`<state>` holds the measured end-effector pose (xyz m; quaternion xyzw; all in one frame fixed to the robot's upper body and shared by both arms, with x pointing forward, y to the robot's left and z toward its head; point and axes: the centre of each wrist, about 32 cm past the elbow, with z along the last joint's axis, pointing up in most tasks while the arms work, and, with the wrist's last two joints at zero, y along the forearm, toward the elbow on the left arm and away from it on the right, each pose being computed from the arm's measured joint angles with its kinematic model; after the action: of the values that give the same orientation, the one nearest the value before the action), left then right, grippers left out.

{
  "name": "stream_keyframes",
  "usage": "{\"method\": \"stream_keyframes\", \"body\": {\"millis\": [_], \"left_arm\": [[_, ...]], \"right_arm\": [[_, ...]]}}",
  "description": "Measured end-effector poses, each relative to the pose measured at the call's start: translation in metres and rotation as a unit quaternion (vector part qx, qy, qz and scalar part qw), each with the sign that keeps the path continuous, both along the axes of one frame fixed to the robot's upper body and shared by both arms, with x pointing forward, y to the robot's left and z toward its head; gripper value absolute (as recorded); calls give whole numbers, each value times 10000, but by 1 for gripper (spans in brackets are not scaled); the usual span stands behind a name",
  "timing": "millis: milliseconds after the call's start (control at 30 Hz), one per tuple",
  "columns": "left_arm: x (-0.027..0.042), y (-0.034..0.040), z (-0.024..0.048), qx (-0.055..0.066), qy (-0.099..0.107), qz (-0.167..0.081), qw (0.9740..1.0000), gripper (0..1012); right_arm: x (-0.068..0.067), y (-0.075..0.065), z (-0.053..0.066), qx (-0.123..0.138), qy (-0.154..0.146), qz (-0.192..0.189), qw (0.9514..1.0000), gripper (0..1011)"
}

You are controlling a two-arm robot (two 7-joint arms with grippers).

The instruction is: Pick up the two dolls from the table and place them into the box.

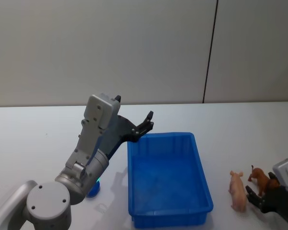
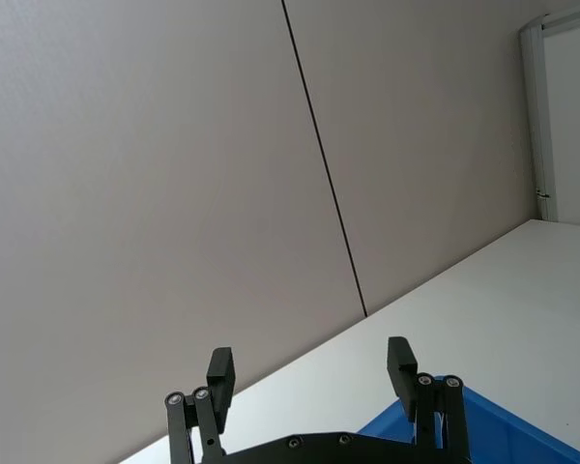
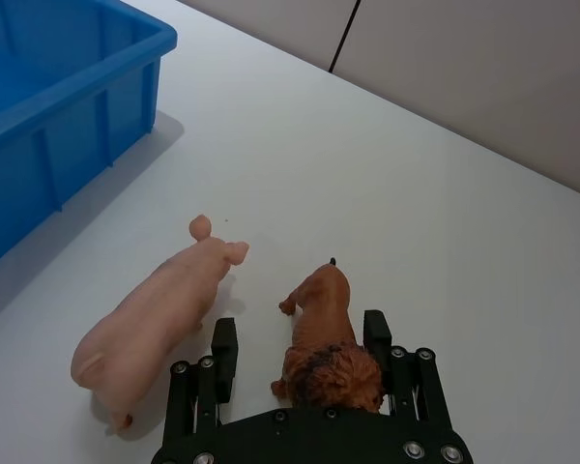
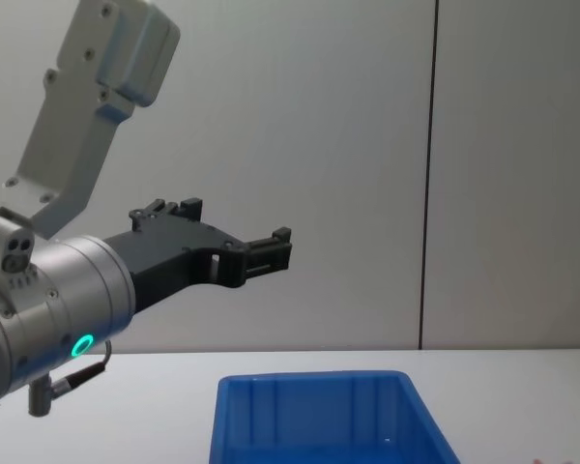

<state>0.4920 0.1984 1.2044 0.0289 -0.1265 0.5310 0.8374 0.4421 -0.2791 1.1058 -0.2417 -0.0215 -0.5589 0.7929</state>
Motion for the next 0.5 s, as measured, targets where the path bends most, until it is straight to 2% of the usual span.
{"method": "stream_keyframes", "body": {"millis": [500], "left_arm": [[0, 0, 0, 0, 0, 0, 10000, 1001]], "right_arm": [[25, 22, -12, -8, -9, 7, 10000, 709]]}}
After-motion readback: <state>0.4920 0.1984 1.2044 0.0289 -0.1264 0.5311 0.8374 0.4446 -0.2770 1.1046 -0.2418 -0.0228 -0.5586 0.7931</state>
